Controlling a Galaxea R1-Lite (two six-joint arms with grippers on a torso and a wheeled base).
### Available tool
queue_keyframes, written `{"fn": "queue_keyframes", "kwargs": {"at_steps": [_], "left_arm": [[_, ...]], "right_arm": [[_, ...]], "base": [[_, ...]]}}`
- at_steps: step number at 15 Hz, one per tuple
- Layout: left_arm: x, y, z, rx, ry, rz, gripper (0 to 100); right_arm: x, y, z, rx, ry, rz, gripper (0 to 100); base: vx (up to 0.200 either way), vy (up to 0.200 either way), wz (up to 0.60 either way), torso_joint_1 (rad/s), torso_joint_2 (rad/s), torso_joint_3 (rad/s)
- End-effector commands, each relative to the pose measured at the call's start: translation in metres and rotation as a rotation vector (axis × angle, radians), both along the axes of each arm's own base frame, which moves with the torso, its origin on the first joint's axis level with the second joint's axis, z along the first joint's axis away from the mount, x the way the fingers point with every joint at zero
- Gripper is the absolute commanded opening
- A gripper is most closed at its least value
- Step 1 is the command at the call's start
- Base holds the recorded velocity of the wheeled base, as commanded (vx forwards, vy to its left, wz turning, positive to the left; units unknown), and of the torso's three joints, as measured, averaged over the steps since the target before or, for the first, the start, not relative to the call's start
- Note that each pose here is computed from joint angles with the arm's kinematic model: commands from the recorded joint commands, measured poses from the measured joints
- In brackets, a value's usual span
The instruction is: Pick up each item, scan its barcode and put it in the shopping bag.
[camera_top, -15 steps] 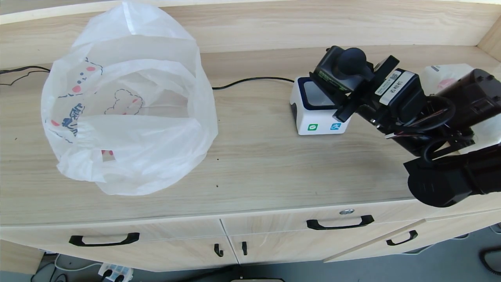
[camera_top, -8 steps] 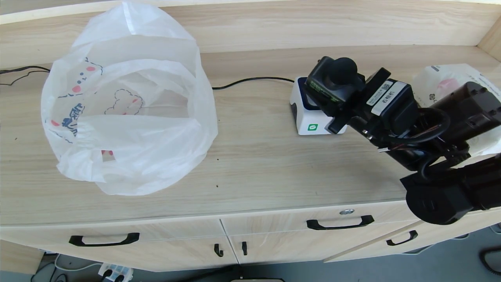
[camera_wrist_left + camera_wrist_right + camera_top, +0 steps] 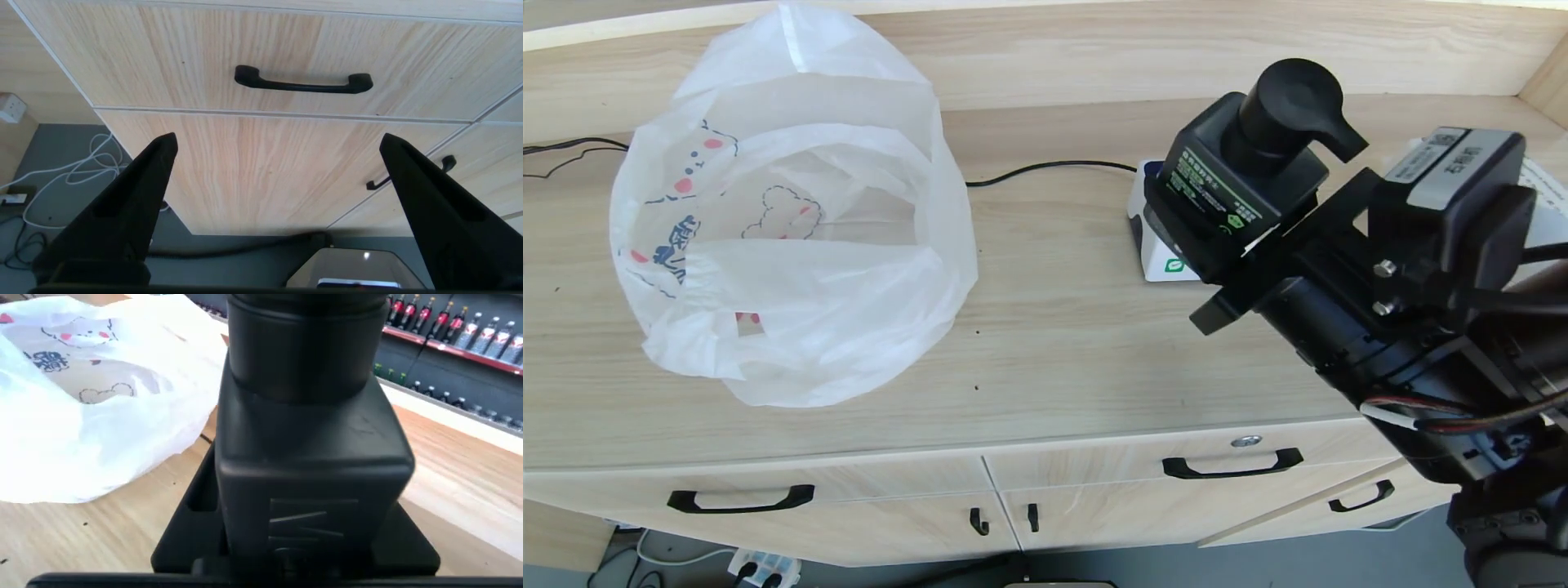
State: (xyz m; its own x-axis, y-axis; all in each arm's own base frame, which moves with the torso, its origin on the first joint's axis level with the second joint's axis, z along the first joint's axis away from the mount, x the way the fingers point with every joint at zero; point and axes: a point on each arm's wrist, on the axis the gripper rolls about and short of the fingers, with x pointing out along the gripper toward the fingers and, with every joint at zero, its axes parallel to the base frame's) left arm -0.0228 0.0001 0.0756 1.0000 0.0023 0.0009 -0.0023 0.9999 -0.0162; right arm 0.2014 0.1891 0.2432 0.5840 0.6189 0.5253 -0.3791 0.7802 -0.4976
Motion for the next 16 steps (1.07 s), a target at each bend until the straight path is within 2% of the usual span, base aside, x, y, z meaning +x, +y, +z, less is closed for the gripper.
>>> {"fn": "queue_keyframes", "kwargs": {"at_steps": [1, 3, 7, 9, 16], "left_arm": [[0.000, 0.000, 0.000, -0.001, -0.001, 0.001, 100], [0.000, 0.000, 0.000, -0.001, -0.001, 0.001, 100], [0.000, 0.000, 0.000, -0.001, -0.001, 0.001, 100], [0.000, 0.000, 0.000, -0.001, -0.001, 0.001, 100], [0.000, 0.000, 0.000, -0.001, -0.001, 0.001, 100]], "right_arm": [[-0.025, -0.012, -0.007, -0.013, 0.037, 0.015, 0], [-0.034, -0.023, -0.010, 0.013, 0.081, -0.038, 0], [-0.039, -0.027, -0.017, 0.009, 0.118, -0.027, 0], [-0.042, -0.030, -0.020, 0.013, 0.138, -0.029, 0], [-0.043, -0.035, -0.014, 0.102, 0.179, -0.035, 0]], "base": [[0.000, 0.000, 0.00, 0.000, 0.00, 0.000], [0.000, 0.000, 0.00, 0.000, 0.00, 0.000], [0.000, 0.000, 0.00, 0.000, 0.00, 0.000], [0.000, 0.000, 0.60, 0.000, 0.00, 0.000], [0.000, 0.000, 0.60, 0.148, -0.28, -0.131]]}}
